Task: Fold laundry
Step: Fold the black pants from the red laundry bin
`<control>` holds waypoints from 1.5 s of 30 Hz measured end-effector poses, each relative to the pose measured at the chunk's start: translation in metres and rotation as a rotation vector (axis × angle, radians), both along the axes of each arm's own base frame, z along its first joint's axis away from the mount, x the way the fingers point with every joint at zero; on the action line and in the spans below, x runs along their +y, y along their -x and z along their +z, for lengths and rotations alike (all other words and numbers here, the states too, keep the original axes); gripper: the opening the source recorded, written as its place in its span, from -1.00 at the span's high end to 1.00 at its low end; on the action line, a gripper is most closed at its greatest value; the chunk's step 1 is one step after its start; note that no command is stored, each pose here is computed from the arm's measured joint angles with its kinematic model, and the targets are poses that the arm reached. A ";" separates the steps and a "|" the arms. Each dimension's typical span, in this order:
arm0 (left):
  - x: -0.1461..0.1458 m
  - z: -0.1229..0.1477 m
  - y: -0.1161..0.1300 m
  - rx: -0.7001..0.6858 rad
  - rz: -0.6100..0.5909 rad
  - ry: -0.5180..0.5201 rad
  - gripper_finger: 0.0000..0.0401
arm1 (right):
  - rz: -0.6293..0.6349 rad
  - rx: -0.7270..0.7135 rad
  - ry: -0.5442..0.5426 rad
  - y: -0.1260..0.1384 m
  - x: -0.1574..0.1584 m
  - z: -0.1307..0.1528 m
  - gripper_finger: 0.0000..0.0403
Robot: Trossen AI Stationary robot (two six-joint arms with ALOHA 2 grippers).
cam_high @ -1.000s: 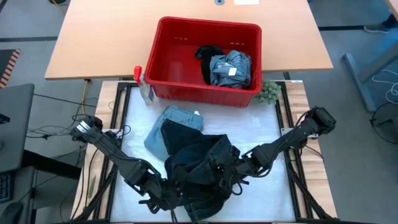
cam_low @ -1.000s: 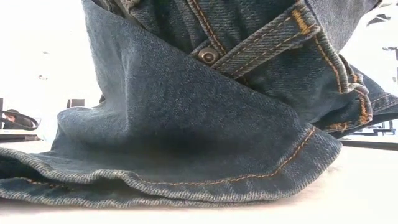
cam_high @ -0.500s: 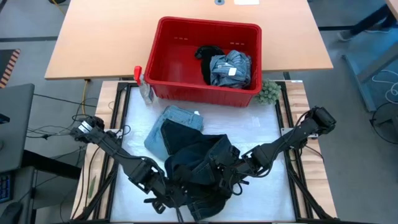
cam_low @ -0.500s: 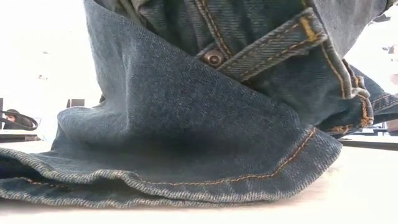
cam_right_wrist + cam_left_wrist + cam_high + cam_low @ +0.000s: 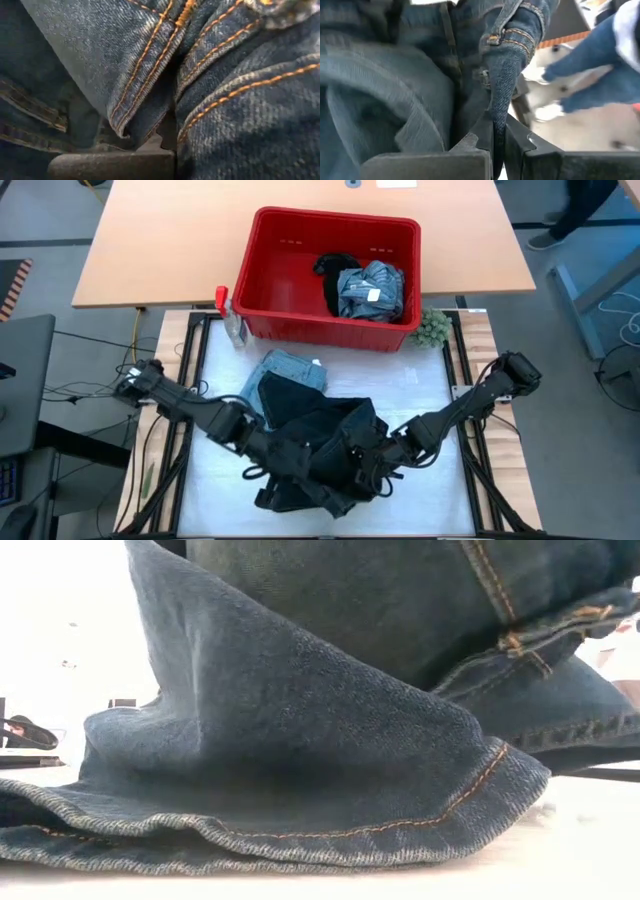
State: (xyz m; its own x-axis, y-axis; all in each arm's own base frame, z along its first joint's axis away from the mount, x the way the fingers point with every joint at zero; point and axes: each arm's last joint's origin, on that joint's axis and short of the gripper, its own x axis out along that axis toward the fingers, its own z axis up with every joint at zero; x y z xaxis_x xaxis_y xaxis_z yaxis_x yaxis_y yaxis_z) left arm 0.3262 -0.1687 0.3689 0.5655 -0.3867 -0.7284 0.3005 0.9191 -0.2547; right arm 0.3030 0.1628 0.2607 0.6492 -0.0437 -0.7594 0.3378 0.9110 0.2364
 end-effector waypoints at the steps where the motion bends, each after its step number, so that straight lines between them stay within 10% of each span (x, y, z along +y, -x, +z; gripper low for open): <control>1: 0.001 0.000 0.000 0.032 0.003 0.034 0.99 | -0.005 0.007 0.004 0.002 0.001 -0.001 0.88; 7: -0.003 0.002 0.003 0.145 -0.043 0.217 1.00 | -0.159 0.039 0.070 0.018 0.005 -0.005 0.88; 23: 0.021 -0.005 -0.025 0.037 0.215 0.170 1.00 | -0.063 -0.070 -0.003 0.028 0.040 0.012 0.87; 45: 0.045 -0.012 -0.026 0.064 0.164 0.012 1.00 | -0.079 -0.269 -0.030 0.075 0.049 0.057 0.36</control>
